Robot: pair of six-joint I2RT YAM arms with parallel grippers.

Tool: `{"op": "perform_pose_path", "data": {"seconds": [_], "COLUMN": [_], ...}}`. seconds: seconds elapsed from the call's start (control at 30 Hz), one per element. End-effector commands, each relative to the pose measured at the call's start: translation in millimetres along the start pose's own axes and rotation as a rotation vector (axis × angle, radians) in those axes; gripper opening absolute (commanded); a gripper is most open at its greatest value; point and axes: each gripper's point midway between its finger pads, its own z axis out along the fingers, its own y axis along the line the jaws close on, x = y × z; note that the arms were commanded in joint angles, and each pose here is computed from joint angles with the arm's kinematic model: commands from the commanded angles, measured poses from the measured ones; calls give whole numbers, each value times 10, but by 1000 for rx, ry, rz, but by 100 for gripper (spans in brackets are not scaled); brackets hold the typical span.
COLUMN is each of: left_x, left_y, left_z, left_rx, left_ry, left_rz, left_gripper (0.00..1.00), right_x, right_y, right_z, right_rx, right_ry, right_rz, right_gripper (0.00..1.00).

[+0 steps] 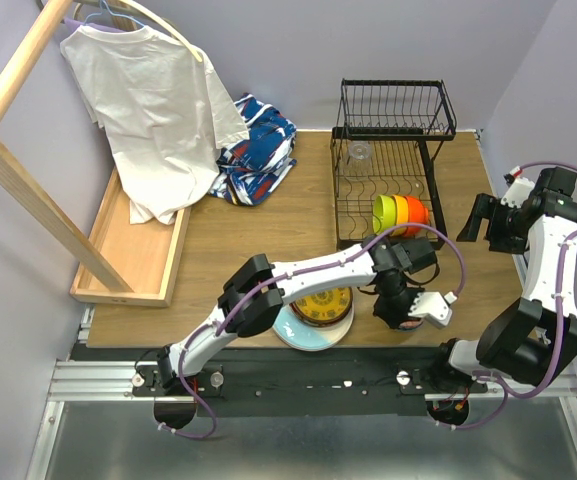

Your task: Load the mixed dishes into the dish rack

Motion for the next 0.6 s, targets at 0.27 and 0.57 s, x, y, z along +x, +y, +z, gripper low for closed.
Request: {"op": "perform_pose_path", "data": {"seconds": [0.27, 0.57], "left_x": [-287, -534], "left_y": [-35, 35], "left_z": [-478, -1181], "left_rx": [-40, -75], "left_ry": [-109, -279], "left_rz": [-30, -121], "left_gripper": [0, 0], "right_x": [-86, -228], "right_y": [24, -29], "right_z": [-35, -54], "right_rx": [-9, 11], "right_ry": [-20, -30], "right_rz": [22, 12], "right_gripper": [91, 91]}}
